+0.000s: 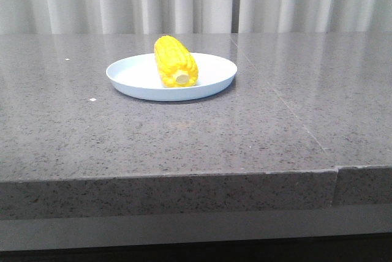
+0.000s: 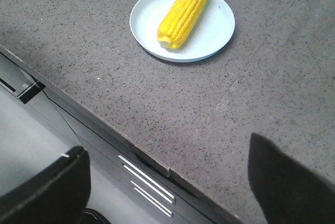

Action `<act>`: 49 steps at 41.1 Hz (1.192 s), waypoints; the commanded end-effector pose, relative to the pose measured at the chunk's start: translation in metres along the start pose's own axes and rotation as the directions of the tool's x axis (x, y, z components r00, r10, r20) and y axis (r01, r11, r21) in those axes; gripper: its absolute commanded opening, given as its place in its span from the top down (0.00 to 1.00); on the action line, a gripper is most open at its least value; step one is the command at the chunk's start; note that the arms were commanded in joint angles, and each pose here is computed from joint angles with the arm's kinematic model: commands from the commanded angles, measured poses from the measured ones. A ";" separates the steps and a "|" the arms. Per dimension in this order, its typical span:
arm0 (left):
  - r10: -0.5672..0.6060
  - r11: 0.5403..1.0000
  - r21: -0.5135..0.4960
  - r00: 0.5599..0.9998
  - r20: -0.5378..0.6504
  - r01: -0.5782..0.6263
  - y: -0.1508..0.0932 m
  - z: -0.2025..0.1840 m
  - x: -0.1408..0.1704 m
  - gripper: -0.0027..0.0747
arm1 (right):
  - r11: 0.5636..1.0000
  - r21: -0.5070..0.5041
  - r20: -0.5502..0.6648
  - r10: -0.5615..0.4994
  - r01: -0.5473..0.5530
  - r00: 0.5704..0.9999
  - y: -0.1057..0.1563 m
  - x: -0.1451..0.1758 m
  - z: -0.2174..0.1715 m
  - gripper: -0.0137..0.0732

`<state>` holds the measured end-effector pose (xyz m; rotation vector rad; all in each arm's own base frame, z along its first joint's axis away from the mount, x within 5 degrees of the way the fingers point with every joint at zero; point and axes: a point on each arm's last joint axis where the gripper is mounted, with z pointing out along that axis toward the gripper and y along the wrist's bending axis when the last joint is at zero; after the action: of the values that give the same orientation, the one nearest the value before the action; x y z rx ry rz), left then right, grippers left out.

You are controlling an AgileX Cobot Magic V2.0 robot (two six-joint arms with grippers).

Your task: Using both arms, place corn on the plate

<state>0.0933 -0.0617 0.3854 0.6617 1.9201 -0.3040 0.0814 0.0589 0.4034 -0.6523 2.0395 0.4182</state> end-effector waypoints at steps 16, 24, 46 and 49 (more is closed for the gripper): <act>-0.012 1.000 0.007 0.995 0.096 0.012 0.000 -0.004 -0.013 0.40 | 1.000 0.024 0.115 -0.013 0.010 0.993 0.000 0.004 -0.014 0.11; -0.012 1.000 0.007 0.995 0.095 0.012 0.000 -0.004 -0.013 0.40 | 0.999 0.037 0.129 -0.021 0.017 0.991 -0.001 0.002 -0.014 0.11; -0.012 1.000 0.007 0.996 0.093 0.012 0.000 -0.004 -0.013 0.99 | 0.999 0.037 0.128 -0.021 0.017 0.992 -0.001 0.002 -0.014 0.90; -0.012 1.000 0.007 0.996 0.093 0.012 0.000 -0.004 -0.013 0.99 | 0.999 0.036 0.125 -0.021 0.017 0.992 -0.001 0.003 -0.014 0.92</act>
<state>0.0933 -0.0617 0.3854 0.6617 1.9201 -0.3040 0.0691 0.0501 0.3967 -0.6389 1.9972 0.3988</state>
